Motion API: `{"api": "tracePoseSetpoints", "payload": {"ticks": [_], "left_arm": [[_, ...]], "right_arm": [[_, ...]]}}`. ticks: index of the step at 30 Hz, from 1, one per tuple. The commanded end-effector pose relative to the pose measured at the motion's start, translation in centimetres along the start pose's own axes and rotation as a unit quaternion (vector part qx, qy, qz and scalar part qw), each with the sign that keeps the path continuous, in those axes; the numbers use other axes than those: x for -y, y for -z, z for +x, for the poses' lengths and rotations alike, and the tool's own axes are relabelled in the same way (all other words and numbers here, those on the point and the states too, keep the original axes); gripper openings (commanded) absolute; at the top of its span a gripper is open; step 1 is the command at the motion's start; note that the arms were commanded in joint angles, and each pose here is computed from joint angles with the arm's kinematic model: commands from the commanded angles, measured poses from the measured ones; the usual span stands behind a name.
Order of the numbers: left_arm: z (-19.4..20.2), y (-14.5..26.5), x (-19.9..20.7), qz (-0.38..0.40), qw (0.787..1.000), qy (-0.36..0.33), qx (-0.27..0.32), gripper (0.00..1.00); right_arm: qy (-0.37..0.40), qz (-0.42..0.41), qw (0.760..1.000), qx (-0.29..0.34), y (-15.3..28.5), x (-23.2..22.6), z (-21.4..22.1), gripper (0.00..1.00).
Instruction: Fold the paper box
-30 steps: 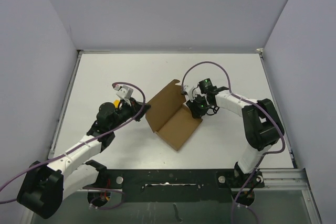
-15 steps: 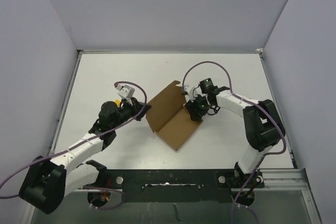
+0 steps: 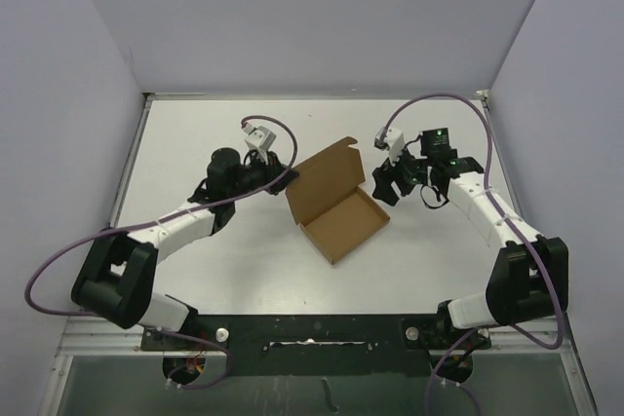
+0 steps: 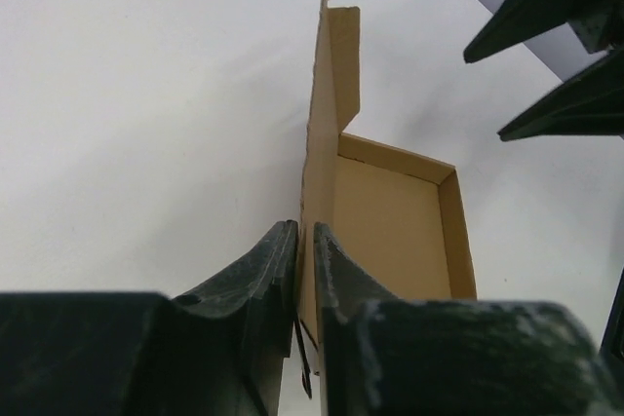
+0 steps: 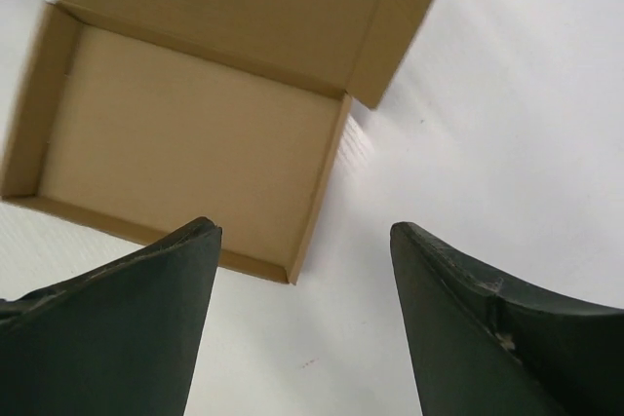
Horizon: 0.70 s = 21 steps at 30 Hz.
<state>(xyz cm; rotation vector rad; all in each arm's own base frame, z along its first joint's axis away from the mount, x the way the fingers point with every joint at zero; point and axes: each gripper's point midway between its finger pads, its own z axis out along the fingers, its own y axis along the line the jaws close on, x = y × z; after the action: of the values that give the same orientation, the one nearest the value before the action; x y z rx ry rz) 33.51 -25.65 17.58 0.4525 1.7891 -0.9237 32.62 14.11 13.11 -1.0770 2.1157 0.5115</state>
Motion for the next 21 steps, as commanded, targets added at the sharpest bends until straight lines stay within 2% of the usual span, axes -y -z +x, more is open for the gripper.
{"api": "tracePoseSetpoints", "payload": {"ticks": [1,4,6,9,16,21], "left_arm": [[-2.2,-3.2,-0.4,0.022,1.000,-0.017,-0.006,0.22],[-3.4,-4.3,-2.0,-0.016,1.000,-0.014,0.003,0.50],[-4.8,-4.1,-2.3,-0.035,0.999,-0.017,0.015,0.61],[-7.3,-2.8,-2.5,-0.060,0.998,-0.027,0.023,0.73],[-9.6,4.1,-6.0,-0.129,0.992,0.005,0.015,0.74],[-6.6,8.8,-9.8,-0.216,0.975,0.022,-0.044,0.74]], "right_arm": [[0.022,-0.013,0.998,0.053,1.8,-0.9,-2.7,0.72],[0.019,-0.019,0.998,0.059,2.2,-1.2,-3.1,0.72],[0.020,-0.019,0.997,0.069,2.7,-1.4,-3.5,0.72],[0.020,-0.019,0.996,0.085,3.6,-1.7,-4.1,0.72],[0.012,-0.039,0.992,0.116,5.0,-2.7,-5.0,0.72],[0.009,-0.040,0.991,0.129,5.9,-2.9,-5.4,0.72]]}}
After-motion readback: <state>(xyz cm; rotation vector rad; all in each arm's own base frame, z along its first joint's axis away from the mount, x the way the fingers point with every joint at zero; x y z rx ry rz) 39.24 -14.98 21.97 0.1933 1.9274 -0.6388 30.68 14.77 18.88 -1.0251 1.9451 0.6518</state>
